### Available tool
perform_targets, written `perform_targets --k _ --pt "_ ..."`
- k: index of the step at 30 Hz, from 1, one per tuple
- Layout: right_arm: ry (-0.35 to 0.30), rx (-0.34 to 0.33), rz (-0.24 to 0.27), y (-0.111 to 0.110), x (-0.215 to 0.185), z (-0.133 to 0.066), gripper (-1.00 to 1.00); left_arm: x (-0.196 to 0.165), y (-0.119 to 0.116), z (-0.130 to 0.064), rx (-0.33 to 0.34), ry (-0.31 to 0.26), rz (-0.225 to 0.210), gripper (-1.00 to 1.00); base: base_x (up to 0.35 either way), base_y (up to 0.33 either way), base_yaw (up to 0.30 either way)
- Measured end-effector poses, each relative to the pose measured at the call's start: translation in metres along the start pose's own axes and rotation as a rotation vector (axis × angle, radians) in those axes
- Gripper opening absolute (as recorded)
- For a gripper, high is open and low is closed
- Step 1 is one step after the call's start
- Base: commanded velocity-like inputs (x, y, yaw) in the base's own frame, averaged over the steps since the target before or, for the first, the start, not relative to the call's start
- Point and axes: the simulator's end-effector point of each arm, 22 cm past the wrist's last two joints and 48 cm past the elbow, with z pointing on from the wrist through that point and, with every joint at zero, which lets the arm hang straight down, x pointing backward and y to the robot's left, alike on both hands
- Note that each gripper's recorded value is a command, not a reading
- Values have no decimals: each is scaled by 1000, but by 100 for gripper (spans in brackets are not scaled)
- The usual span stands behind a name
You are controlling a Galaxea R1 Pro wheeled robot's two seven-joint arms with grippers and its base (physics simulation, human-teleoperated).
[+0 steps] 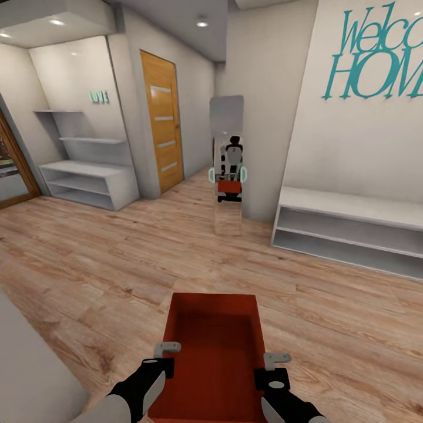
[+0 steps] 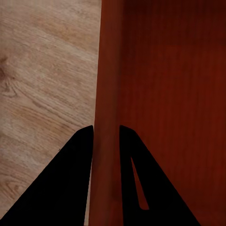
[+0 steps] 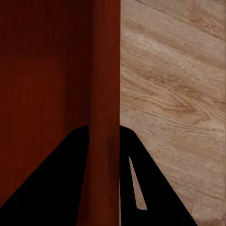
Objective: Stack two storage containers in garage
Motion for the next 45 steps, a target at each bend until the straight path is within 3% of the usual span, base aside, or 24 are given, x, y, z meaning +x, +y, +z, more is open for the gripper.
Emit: perform_targets --k 29,45 --pt "1 0 0 0 0 0 -100 0 0 0 0 1 0 -100 322 0 2" --pt "0 0 0 0 0 0 -100 0 0 0 0 0 0 -100 322 0 152"
